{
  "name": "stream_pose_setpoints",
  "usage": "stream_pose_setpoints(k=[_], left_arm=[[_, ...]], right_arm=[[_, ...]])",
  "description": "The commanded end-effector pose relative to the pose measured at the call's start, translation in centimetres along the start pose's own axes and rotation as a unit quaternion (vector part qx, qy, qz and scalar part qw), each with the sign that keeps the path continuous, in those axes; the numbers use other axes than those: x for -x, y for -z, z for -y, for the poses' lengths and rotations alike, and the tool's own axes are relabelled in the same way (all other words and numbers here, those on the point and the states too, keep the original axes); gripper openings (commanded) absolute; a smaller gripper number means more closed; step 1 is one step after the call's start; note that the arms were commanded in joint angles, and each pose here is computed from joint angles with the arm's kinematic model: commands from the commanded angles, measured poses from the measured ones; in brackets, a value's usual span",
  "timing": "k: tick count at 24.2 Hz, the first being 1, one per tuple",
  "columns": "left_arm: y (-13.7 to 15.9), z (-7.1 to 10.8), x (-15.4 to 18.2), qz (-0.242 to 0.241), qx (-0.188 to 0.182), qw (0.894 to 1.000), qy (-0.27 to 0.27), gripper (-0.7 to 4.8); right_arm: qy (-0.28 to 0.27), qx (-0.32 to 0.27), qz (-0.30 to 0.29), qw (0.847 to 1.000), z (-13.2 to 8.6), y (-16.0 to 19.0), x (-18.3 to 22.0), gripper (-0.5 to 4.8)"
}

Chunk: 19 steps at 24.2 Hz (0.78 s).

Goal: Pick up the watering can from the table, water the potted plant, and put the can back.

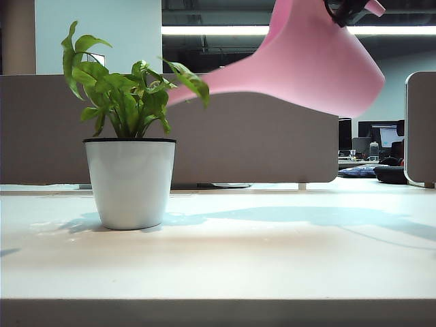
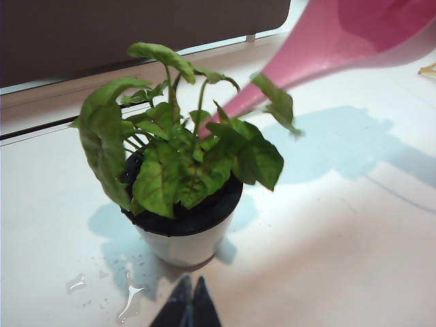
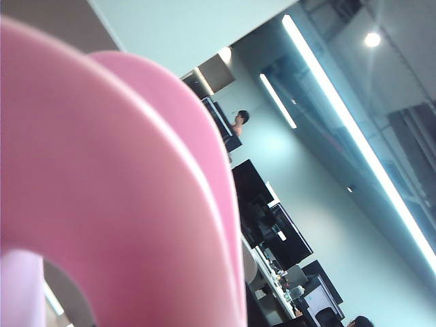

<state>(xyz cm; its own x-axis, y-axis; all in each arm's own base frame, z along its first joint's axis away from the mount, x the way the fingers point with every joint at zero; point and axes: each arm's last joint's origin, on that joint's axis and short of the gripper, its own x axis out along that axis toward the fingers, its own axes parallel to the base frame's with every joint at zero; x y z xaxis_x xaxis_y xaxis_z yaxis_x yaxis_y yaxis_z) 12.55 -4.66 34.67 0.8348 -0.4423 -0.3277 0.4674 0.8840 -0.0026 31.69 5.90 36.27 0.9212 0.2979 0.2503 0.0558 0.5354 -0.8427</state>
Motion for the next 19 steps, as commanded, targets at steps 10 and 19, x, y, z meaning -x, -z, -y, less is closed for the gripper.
stream_pose_setpoints(k=[10, 19], left_arm=[[-0.2, 0.0, 0.2, 0.004, -0.001, 1.0, 0.002, -0.06], [-0.2, 0.0, 0.2, 0.003, 0.0, 1.0, 0.002, -0.06]], right_arm=[[0.041, 0.029, 0.034, 0.998, 1.3, -1.8, 0.2, 0.84], [0.038, -0.086, -0.028, 0.995, 1.4, -0.3, 0.3, 0.85]])
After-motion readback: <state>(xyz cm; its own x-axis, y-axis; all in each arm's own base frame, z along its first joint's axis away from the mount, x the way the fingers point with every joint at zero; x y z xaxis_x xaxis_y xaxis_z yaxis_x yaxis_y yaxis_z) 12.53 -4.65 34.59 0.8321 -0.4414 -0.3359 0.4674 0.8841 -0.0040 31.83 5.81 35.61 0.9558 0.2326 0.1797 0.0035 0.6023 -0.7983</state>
